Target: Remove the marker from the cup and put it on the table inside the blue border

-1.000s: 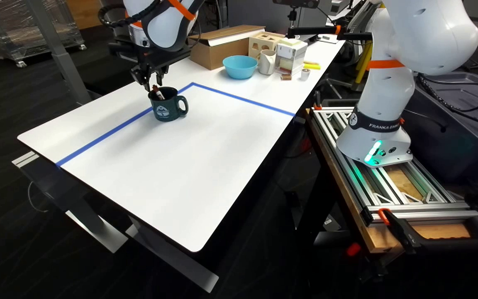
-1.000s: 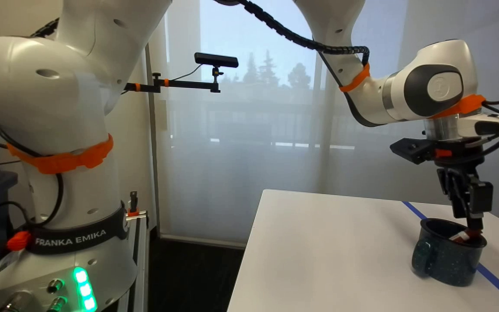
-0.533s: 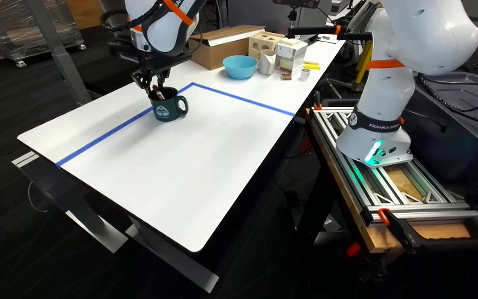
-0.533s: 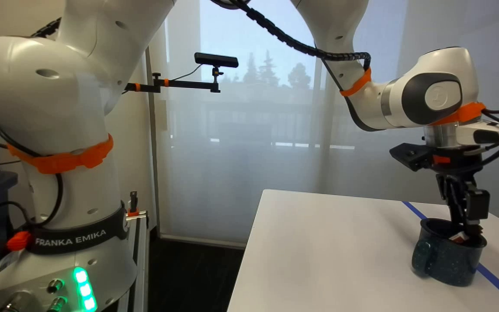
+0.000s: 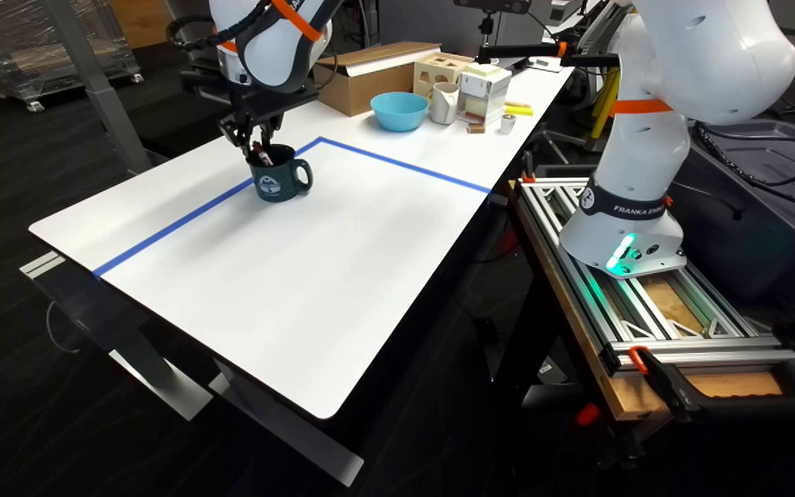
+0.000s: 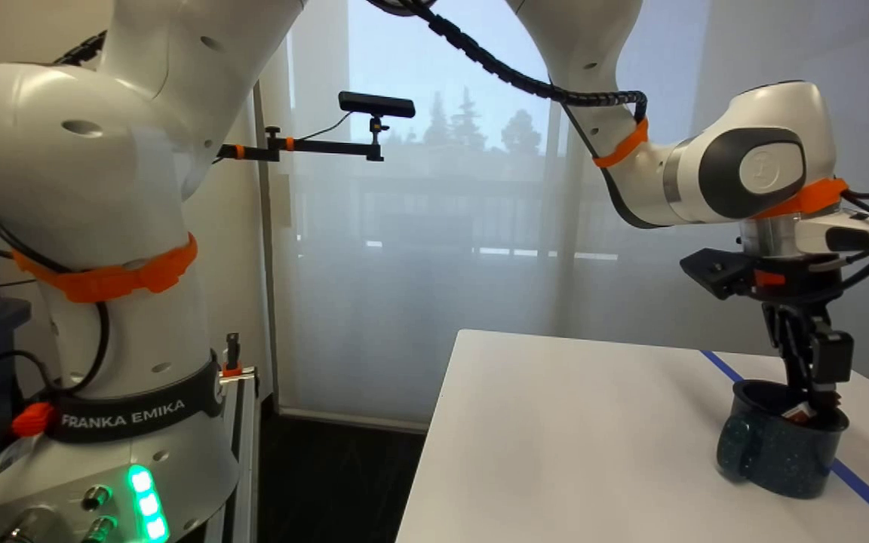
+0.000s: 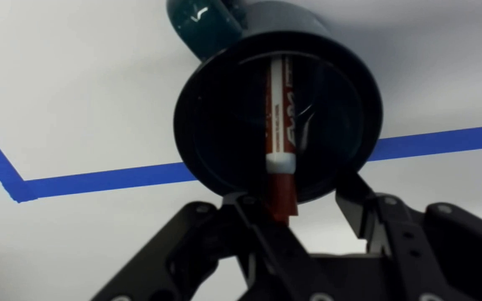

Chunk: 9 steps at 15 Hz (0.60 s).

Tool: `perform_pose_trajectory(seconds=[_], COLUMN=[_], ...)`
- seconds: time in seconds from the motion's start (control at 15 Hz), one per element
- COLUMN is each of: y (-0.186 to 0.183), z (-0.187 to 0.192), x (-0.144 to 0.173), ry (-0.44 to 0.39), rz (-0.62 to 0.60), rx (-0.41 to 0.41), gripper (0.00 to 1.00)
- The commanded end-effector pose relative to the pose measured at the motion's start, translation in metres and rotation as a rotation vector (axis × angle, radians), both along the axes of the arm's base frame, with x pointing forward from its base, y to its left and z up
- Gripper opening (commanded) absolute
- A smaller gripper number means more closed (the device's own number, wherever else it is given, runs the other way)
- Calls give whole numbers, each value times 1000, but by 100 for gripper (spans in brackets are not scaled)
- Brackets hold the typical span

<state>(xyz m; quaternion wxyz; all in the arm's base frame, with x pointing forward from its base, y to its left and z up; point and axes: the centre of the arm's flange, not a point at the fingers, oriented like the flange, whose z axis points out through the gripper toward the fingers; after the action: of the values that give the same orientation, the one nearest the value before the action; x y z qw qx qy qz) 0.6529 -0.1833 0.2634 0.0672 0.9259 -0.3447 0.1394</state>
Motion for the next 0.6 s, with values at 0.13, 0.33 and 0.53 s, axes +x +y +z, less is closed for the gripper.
perform_pose_trajectory(seconds=[0.13,0.33,0.53], y=[-11,-16,-18], z=[-9,-11,-10], x=[-9,-12,-13], ry=[-20,-29,-37], rz=[-23,-36,-43], rx=[26,33,43], gripper=[50,47,50])
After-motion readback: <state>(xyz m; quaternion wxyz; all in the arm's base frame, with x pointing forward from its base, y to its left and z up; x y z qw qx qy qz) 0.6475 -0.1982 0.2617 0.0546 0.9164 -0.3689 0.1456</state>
